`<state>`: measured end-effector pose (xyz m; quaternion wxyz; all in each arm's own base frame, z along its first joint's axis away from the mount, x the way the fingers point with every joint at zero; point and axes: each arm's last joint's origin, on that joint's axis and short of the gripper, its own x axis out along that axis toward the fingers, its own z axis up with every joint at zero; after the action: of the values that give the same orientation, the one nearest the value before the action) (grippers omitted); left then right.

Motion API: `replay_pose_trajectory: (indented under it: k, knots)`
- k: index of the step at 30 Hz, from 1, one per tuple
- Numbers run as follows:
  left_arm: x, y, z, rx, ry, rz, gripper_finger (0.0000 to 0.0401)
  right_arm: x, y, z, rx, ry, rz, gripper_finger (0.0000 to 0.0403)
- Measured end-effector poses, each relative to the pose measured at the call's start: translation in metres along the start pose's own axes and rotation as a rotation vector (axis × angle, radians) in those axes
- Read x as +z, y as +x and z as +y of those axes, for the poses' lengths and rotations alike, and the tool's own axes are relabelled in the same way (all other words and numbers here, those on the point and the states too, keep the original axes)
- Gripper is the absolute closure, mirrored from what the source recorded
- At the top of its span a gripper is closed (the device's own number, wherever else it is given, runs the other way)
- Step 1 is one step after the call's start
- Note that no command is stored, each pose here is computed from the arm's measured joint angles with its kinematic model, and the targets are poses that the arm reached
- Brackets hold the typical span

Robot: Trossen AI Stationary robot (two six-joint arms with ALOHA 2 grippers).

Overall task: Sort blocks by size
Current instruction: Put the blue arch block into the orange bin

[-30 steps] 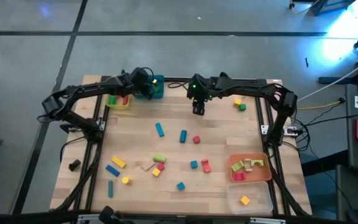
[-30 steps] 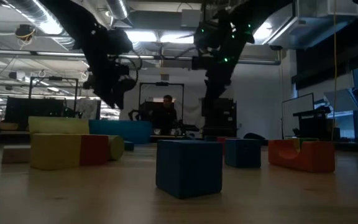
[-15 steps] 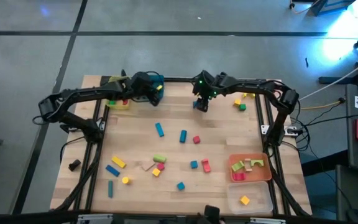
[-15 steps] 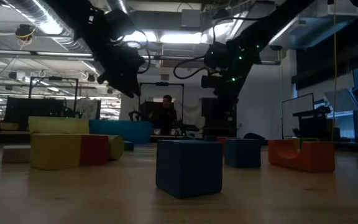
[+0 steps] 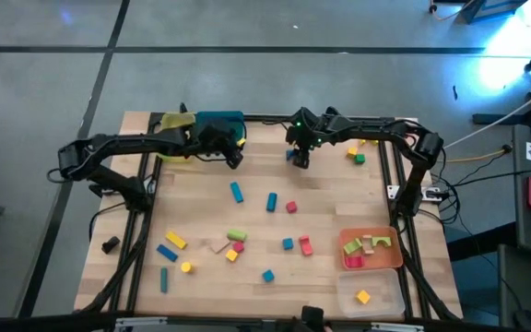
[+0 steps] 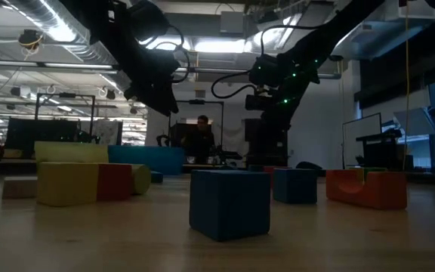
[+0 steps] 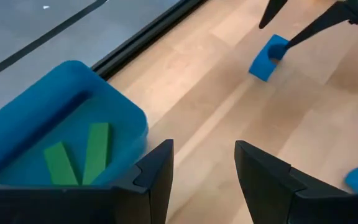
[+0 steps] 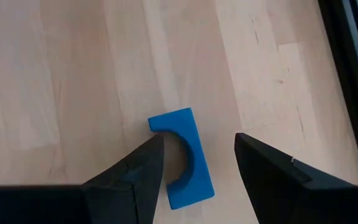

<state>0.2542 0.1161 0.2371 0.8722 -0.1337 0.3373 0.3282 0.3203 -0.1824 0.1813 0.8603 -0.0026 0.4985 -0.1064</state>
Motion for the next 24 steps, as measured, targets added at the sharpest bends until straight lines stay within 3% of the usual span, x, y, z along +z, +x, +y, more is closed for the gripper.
replay_pose_trajectory:
  k: [11,14,19,24]
  knots:
    - [-0.005,-0.005,-0.019,-0.052,0.009,0.002,0.0246,-0.015,0.042,0.001,0.010,0.009,0.109,0.0215]
    - [-0.006,-0.006,-0.024,-0.065,0.021,0.002,0.0246,-0.016,0.044,0.001,0.022,0.011,0.112,0.0251]
    - [-0.007,-0.007,-0.028,-0.077,0.034,0.003,0.0246,-0.012,0.039,0.001,0.018,0.012,0.122,0.0354]
    - [-0.007,-0.008,-0.029,-0.080,0.043,-0.002,0.0246,0.000,0.016,0.000,0.036,0.023,0.184,0.0363]
